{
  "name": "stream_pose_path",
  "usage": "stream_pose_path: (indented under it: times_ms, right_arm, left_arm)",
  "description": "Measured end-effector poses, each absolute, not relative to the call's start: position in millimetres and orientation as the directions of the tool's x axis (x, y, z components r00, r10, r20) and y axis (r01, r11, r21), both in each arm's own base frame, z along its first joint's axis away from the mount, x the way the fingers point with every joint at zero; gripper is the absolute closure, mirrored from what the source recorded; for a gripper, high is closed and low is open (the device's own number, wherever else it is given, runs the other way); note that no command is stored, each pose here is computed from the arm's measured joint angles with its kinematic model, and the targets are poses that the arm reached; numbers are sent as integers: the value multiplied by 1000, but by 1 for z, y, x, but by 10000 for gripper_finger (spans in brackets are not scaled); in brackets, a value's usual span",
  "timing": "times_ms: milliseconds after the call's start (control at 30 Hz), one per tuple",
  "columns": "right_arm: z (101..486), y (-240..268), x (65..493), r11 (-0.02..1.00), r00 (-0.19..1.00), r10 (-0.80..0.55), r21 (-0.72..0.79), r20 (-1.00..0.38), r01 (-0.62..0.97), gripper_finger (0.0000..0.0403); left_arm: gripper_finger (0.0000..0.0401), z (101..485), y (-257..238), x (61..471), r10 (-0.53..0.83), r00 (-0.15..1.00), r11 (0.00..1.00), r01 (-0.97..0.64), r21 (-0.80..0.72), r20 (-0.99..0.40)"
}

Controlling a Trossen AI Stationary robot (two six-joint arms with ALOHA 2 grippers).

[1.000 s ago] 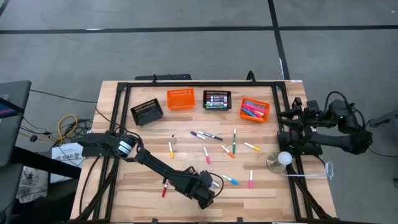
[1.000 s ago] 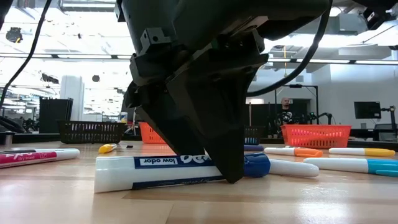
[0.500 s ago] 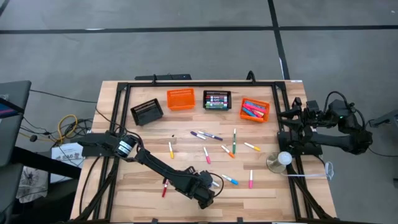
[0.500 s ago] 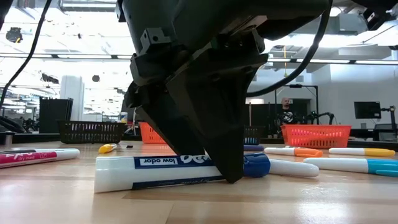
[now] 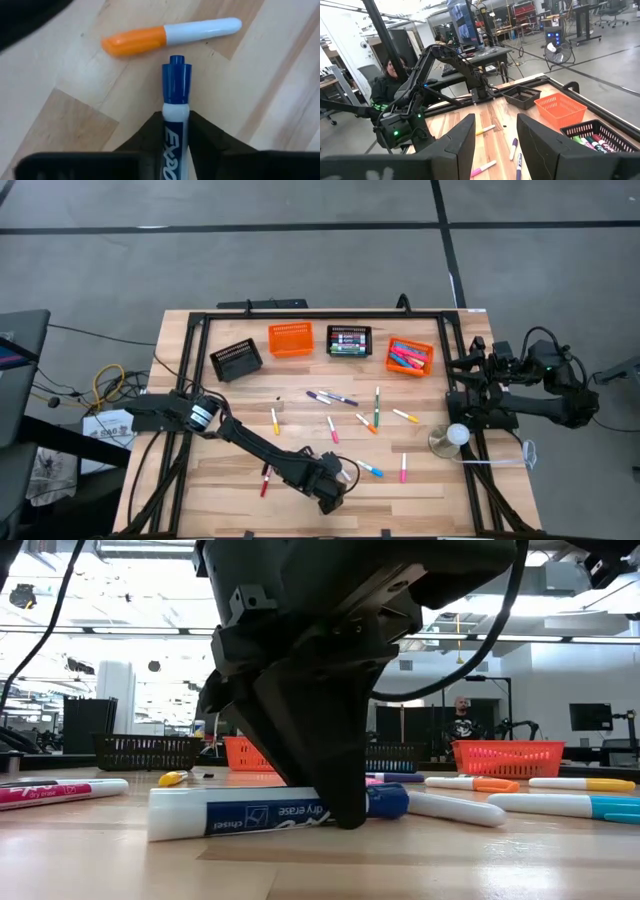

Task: Pick & Place Markers
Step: Put the white blue marker into the middle black bin

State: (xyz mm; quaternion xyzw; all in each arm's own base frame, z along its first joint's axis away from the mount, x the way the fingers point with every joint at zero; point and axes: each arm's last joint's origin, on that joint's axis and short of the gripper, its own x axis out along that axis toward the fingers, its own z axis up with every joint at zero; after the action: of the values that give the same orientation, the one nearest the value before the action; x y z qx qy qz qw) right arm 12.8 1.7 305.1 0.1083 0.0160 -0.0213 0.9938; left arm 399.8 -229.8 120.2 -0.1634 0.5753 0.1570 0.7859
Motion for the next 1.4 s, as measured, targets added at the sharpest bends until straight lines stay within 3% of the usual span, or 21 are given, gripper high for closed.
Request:
stream_pose_path:
  times_ms: [400,733,1067,1233,1400]
  right_arm:
    - [305,2,13,976,999,-40,214,-35,46,266]
    - [305,2,13,976,999,-39,214,-36,46,267]
    - [305,2,13,976,999,-39,214,-36,46,269]
    - [305,2,13,976,999,-39,215,-36,46,266]
    - [305,2,13,976,999,-39,215,-36,46,267]
  left_arm:
    - [329,173,-218,384,13,254,895,-433,-102,-967]
    - [333,251,-205,369,-35,434,914,-351,-204,-900]
    - [332,305,-177,387,-230,658,934,-59,-354,-717]
    - [333,322,-163,409,-415,735,868,144,-475,-536]
    - [333,336,-150,422,-571,738,771,332,-543,-360]
